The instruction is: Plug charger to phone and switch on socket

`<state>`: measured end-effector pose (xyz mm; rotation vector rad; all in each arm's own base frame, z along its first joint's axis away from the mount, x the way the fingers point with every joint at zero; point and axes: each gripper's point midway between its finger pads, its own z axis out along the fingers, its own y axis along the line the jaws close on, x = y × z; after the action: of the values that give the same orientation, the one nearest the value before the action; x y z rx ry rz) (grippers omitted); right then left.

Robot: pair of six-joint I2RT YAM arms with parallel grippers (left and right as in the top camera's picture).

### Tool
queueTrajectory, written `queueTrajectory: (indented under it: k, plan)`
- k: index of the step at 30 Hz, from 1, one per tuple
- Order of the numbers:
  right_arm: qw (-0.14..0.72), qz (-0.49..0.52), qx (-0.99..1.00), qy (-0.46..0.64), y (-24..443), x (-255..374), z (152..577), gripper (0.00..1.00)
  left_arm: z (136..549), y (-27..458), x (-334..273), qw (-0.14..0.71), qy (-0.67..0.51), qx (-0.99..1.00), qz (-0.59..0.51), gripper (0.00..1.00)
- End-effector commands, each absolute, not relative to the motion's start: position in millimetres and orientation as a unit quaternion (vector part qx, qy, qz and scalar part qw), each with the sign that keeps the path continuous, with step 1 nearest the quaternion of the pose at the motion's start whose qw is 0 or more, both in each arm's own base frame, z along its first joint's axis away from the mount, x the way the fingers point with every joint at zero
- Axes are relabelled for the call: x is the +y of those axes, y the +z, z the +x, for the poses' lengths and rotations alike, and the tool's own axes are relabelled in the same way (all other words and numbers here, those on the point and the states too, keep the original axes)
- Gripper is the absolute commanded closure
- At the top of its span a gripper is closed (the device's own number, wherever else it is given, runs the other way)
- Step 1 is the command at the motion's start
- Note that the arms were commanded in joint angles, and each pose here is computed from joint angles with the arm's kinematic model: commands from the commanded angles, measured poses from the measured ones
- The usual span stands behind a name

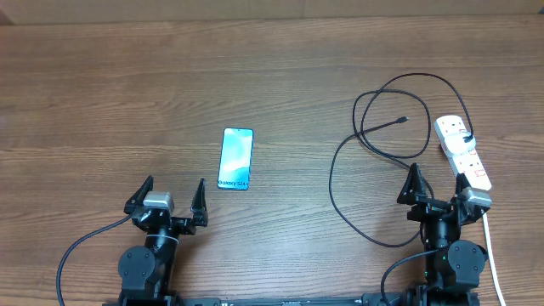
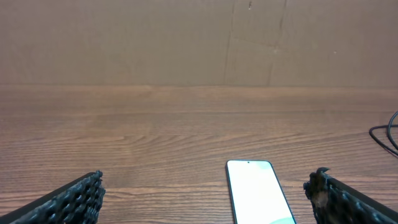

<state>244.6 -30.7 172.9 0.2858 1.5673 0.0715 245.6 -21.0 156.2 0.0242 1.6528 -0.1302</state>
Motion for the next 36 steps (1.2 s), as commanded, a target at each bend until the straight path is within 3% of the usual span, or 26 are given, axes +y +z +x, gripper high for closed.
queueTrajectory:
  k: [1, 36]
  plan:
    - [0.700, 0.122, 0.703, 0.032, 170.8, -28.8, 244.9, 0.00, 245.4, 156.4, -19.0, 0.679, -0.047, 0.733, 0.016, 0.00]
    - [0.700, 0.122, 0.703, 0.032, 170.9, -28.8, 244.9, 0.00, 245.6, 159.4, -18.8, 0.683, -0.047, 0.729, 0.016, 0.00]
